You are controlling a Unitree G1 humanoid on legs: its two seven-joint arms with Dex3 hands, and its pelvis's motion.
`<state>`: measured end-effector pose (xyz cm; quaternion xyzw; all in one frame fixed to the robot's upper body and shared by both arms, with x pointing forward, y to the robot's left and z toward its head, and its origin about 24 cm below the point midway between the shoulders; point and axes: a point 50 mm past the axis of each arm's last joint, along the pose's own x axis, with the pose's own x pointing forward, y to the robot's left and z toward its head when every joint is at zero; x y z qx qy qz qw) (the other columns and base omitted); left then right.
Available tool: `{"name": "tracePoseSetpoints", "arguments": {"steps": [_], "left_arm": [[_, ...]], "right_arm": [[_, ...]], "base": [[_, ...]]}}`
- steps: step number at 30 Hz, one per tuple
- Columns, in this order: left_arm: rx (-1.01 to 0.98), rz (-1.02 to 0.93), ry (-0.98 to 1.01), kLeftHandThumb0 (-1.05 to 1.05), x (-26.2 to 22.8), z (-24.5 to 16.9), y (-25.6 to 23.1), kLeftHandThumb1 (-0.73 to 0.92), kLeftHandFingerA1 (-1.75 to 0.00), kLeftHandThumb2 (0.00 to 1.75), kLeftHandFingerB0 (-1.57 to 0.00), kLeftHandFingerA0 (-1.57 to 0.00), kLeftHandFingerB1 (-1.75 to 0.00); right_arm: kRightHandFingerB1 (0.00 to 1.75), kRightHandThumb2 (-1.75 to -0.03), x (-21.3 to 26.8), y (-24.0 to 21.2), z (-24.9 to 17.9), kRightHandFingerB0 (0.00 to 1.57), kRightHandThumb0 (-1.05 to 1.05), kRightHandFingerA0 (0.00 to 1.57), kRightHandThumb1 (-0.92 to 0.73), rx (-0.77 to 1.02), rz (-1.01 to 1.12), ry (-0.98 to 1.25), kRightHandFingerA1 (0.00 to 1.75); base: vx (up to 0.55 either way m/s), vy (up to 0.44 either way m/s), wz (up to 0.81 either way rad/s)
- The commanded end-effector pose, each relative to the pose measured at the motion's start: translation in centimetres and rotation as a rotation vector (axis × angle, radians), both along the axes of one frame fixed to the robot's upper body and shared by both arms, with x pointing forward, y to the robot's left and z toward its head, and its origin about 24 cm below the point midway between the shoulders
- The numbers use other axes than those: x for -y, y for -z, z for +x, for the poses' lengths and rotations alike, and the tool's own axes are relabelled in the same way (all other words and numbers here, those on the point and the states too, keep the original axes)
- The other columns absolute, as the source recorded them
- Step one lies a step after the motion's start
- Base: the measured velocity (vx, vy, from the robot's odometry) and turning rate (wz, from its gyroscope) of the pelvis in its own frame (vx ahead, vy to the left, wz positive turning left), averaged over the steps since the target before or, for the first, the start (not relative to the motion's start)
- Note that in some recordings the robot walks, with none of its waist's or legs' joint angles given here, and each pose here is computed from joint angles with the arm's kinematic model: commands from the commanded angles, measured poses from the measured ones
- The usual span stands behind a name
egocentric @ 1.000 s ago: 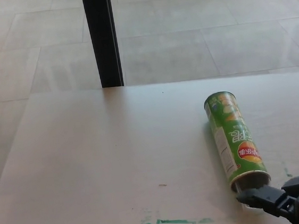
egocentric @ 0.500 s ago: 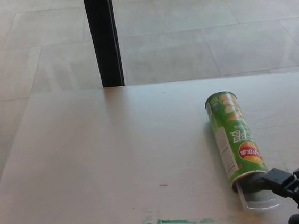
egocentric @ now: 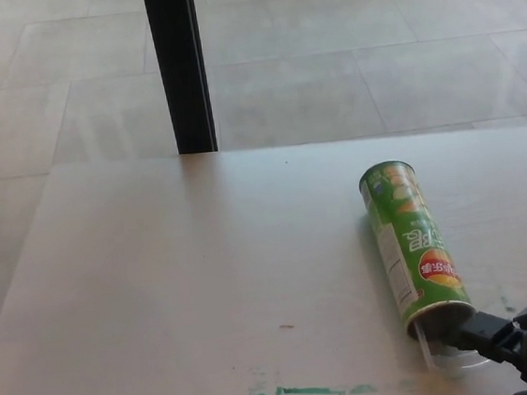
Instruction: Use the finger on the right hand of the robot to pull out the chips tray kept inside a container in the middle of the desk
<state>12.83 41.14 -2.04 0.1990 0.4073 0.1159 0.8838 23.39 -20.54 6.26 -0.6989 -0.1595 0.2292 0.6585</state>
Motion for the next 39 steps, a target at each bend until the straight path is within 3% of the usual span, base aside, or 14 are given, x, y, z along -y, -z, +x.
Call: {"name": "tracePoseSetpoints", "arguments": {"steps": [1,3,4,10,11,21,22,36,39], "left_arm": [[-0.007,-0.008,-0.021,-0.2,-0.2,-0.2,0.0,0.62,-0.71,0.6,-0.54,-0.58,-0.61],[-0.009,-0.008,-0.019,-0.21,-0.2,-0.2,0.0,0.63,-0.69,0.59,-0.54,-0.58,-0.6],[-0.012,-0.003,-0.017,-0.22,-0.2,-0.2,0.0,0.62,-0.7,0.6,-0.52,-0.57,-0.6],[-0.003,-0.005,-0.015,-0.22,-0.1,0.0,0.0,0.6,-0.71,0.61,-0.53,-0.58,-0.61],[-0.003,-0.005,-0.01,-0.21,-0.1,0.0,-0.1,0.62,-0.71,0.61,-0.53,-0.58,-0.61],[-0.012,0.007,-0.013,-0.23,-0.4,-0.3,-0.1,0.63,-0.7,0.6,-0.53,-0.59,-0.6],[-0.01,0.007,-0.013,-0.22,-0.4,-0.3,-0.1,0.63,-0.7,0.6,-0.53,-0.58,-0.6],[0.0,0.012,-0.008,-0.22,-0.6,0.1,-0.5,0.63,-0.71,0.6,-0.52,-0.59,-0.6],[0.001,0.014,-0.004,-0.22,-0.5,0.2,-0.7,0.63,-0.71,0.6,-0.52,-0.58,-0.6]], "right_arm": [[0.43,-0.58,0.5,0.8,0.5,0.28,-0.38,0.8,-0.6,-0.014,-0.056,0.021,1.28],[0.43,-0.61,0.9,1.3,0.7,0.26,-0.4,0.79,-0.6,-0.029,-0.057,0.039,1.33],[0.51,-0.82,1.3,1.9,1.0,0.22,-0.45,0.81,-0.53,-0.052,-0.081,0.061,1.19],[0.51,-0.82,1.9,3.1,1.4,0.21,-0.45,0.81,-0.53,-0.096,-0.111,0.103,1.18],[0.46,-0.61,1.8,3.5,1.2,0.26,-0.38,0.79,-0.59,-0.103,-0.092,0.103,1.38],[0.46,-0.61,2.5,4.5,0.4,0.28,-0.38,0.75,-0.6,-0.148,-0.111,0.108,1.38],[0.44,-0.58,2.5,4.7,0.1,0.28,-0.37,0.78,-0.6,-0.146,-0.112,0.101,1.33],[0.49,-0.6,1.9,4.7,-2.5,0.3,-0.36,0.83,-0.6,-0.218,-0.055,0.065,1.42],[0.48,-0.58,2.0,4.7,-3.6,0.3,-0.36,0.84,-0.61,-0.224,-0.057,0.068,1.37]], "base": [[0.0,0.0,0.0],[0.0,0.0,0.0],[0.0,0.0,0.0],[0.0,0.0,0.0],[0.0,0.0,0.0],[0.0,0.0,0.0],[0.0,0.0,0.0],[0.0,0.0,0.0],[0.0,0.0,0.0]]}}
